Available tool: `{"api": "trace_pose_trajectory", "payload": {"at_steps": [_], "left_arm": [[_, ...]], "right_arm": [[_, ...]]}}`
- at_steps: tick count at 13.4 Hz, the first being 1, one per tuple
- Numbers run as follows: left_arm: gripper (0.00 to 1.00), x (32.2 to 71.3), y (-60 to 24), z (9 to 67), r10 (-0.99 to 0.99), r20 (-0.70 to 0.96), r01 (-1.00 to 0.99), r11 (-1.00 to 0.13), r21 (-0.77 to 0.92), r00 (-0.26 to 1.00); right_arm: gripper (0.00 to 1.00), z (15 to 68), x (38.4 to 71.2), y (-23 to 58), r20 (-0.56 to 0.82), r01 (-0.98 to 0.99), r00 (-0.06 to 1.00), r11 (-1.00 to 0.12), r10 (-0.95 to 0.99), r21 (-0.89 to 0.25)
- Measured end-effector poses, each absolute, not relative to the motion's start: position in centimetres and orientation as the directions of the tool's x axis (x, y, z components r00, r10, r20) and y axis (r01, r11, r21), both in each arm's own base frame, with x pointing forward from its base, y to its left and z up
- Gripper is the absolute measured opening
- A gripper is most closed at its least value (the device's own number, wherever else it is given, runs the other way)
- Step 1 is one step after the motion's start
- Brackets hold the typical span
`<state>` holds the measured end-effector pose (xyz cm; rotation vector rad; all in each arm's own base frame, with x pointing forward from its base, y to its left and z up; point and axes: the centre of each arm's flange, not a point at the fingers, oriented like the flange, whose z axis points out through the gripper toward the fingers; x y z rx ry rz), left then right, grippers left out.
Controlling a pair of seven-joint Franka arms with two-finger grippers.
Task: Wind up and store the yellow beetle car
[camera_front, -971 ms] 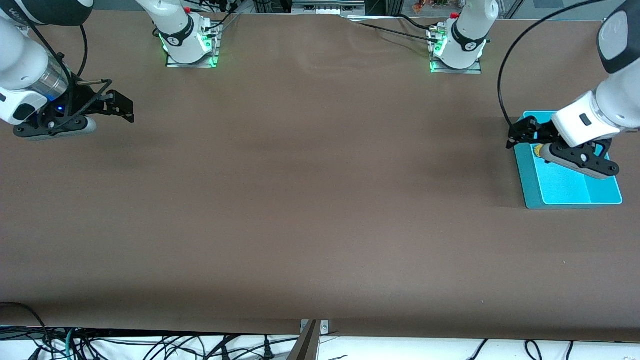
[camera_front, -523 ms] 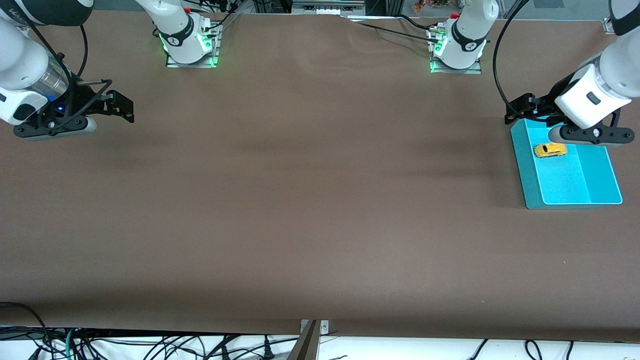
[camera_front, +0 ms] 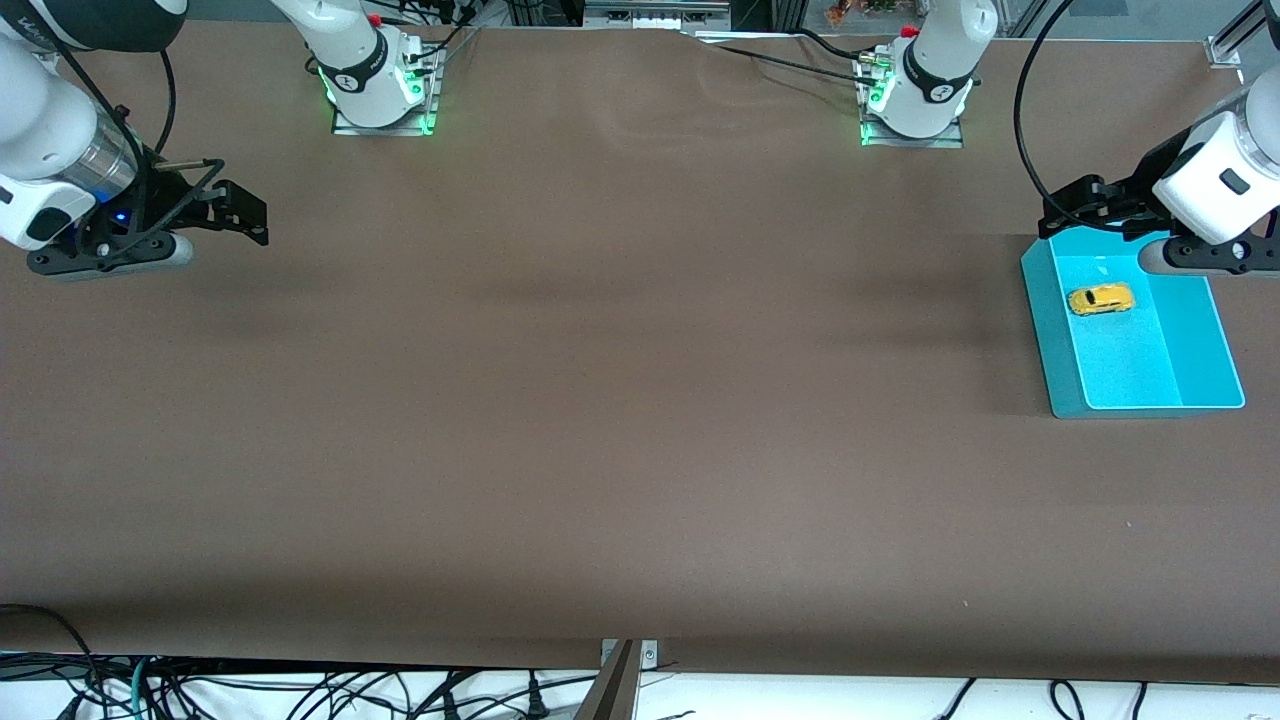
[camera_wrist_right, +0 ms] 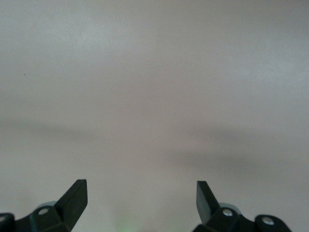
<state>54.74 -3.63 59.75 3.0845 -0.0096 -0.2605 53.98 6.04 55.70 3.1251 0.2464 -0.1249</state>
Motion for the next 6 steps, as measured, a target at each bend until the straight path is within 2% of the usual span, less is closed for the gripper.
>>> {"api": "trace_pose_trajectory", "payload": {"at_steps": [6], "left_arm": [[1.00, 55.16, -3.56, 58.81, -0.018, -0.185, -0.010, -0.999, 0.048, 0.983]], "right_arm": [[1.00, 55.67, 53.94, 6.03, -0.083, 0.157, 0.984, -0.988, 0.156, -0.002]]}}
